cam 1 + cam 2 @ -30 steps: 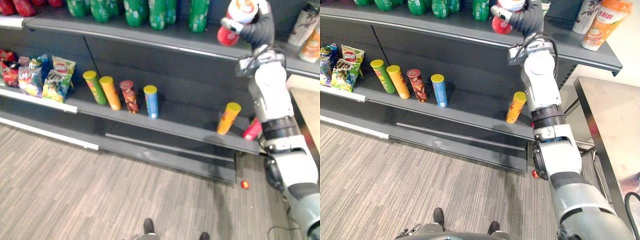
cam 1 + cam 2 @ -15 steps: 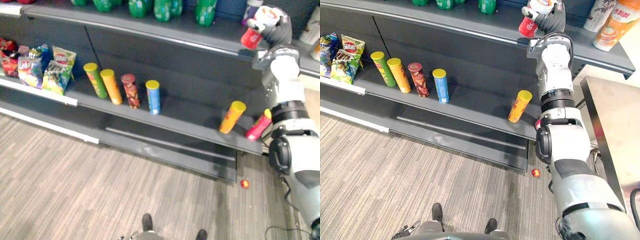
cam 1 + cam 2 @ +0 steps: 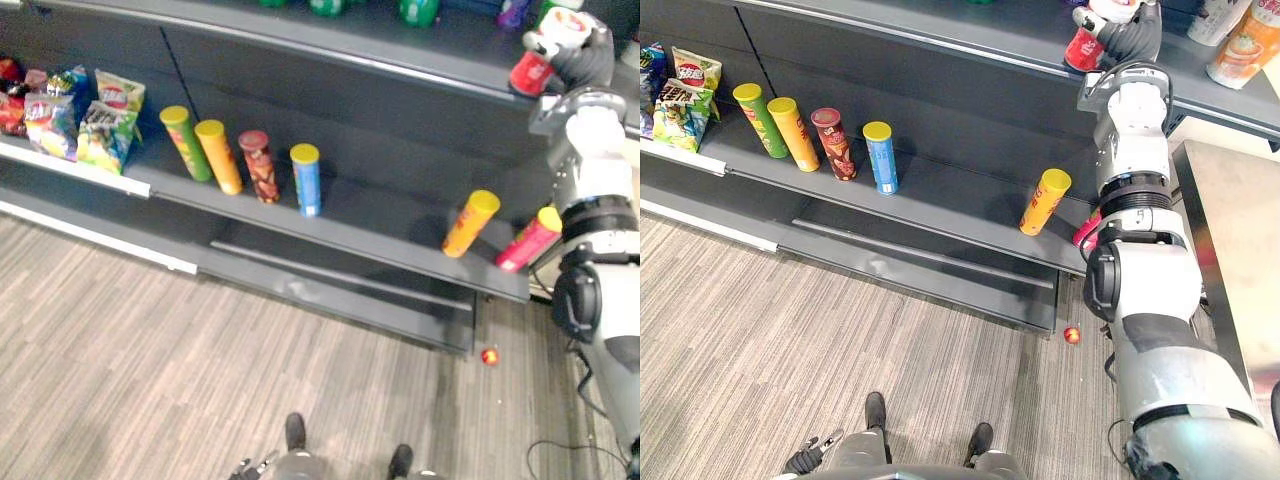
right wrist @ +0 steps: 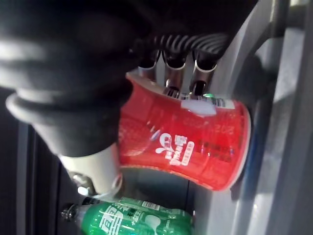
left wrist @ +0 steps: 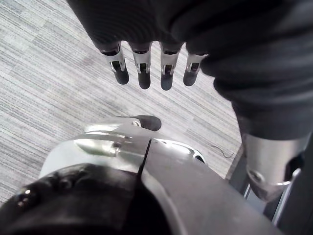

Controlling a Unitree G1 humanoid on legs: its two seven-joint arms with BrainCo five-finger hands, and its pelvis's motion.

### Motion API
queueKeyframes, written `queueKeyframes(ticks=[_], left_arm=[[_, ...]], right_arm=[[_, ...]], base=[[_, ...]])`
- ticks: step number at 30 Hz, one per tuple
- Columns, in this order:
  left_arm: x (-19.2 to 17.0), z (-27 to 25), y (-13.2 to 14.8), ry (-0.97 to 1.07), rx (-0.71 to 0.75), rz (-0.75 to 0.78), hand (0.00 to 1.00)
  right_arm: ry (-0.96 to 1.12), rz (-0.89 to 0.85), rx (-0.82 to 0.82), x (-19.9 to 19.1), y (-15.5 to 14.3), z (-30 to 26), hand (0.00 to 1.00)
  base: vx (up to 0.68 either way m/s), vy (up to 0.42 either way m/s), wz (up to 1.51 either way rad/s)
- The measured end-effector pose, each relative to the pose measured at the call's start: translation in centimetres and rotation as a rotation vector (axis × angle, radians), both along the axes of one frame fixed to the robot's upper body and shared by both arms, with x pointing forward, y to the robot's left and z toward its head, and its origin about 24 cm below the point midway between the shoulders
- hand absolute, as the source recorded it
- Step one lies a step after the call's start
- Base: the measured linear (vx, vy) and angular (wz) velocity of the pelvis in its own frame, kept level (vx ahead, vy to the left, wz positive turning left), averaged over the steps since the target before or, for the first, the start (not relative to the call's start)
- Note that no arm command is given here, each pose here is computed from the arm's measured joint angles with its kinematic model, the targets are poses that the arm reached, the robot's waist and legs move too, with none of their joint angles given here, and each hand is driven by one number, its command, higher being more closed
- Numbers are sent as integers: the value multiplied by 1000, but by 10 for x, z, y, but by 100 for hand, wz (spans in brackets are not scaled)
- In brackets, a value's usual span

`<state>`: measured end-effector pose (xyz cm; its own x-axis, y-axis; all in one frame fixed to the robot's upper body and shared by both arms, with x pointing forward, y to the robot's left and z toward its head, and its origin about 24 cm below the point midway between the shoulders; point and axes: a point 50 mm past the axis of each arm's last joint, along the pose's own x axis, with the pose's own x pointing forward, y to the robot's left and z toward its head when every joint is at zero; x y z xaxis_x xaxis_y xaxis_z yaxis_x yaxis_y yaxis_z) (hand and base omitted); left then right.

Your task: Put the gum and the chips on the shelf.

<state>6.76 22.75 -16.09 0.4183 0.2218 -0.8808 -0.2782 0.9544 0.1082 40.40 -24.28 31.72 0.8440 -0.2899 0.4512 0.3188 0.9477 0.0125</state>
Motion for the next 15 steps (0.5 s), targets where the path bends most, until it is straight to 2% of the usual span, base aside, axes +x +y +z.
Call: queueKeyframes(ticks=[15], left_arm=[[9,2,2,-23,7,-16,0]], right_arm=[[-8,-108,26,-7,-31,8,100]], base=[[13,2,4]])
